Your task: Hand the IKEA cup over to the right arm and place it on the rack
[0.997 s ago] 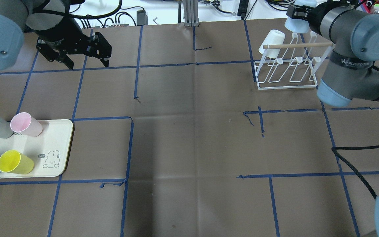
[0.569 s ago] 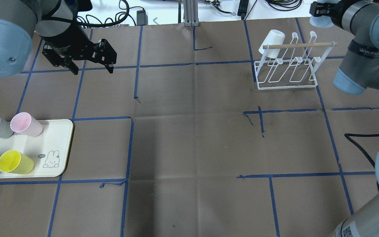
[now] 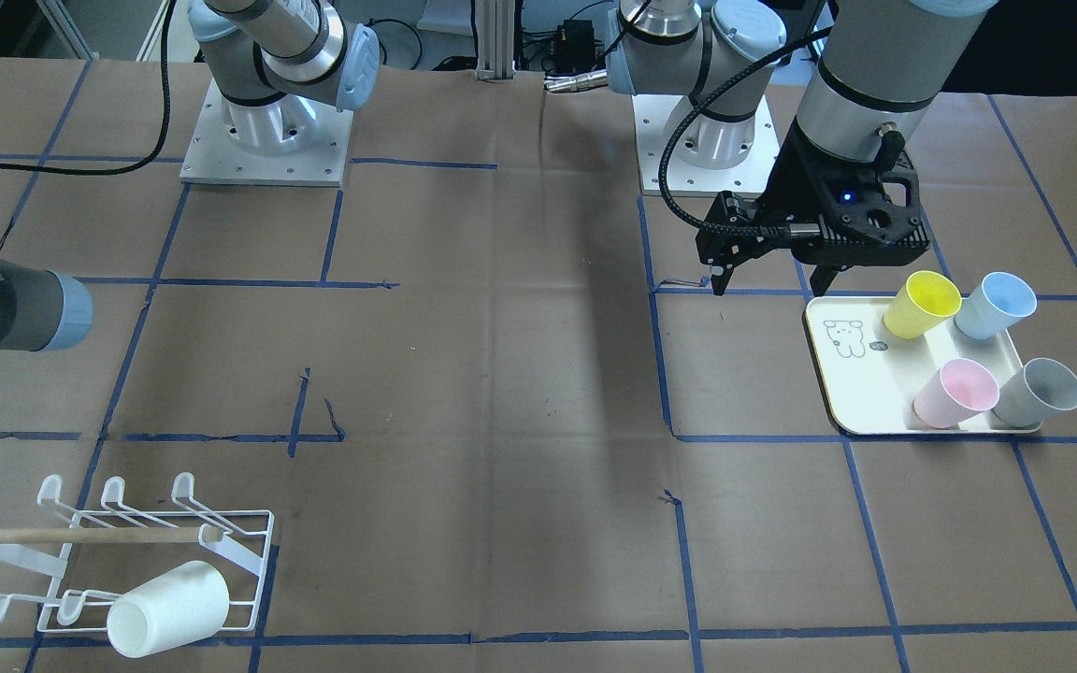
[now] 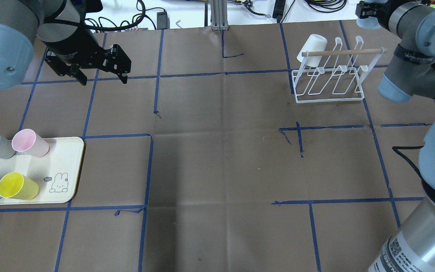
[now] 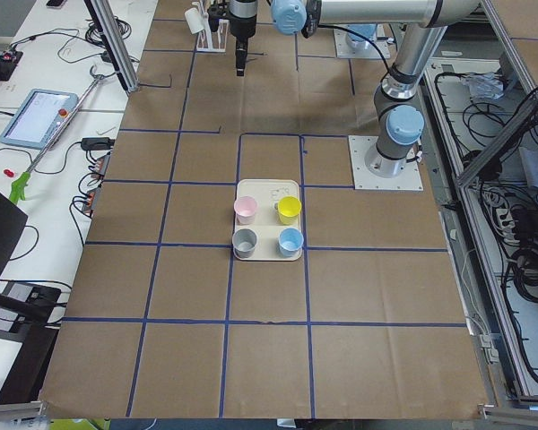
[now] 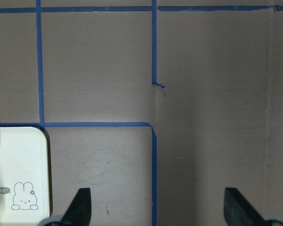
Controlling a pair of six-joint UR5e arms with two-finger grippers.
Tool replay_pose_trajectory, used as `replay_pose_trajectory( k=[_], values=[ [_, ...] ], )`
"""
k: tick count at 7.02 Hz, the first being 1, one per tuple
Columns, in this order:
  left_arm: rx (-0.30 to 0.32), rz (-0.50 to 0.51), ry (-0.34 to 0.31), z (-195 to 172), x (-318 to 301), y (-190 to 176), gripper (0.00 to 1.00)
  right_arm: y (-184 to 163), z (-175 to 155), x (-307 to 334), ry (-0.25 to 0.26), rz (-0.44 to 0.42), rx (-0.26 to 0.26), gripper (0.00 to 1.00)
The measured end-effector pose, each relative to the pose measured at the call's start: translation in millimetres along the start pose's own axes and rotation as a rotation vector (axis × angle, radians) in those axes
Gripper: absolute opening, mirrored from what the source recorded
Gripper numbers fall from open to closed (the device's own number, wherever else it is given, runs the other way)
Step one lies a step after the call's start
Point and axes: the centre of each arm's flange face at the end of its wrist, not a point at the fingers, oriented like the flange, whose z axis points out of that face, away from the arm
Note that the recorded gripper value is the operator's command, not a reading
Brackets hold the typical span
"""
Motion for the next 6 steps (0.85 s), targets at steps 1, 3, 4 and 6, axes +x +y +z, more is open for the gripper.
replay_pose_trajectory(
  k=[1,3,4,6],
  values=[
    [0.002,-0.002,0.002,0,0,0,0.99,9,-1,-3,0.001,0.002,-0.003,0.10],
    [0.002,-0.003,0.003,-1,0,0,0.99,24,-3,-7,-0.002,0.007,-0.020,0.10],
    [0.003,-0.003,0.004,-1,0,0,0.99,29,-4,-9,-0.002,0.006,-0.018,0.10],
    [0.003,-0.003,0.005,-1,0,0,0.99,38,-3,-11,-0.002,0.006,-0.019,0.12]
  ],
)
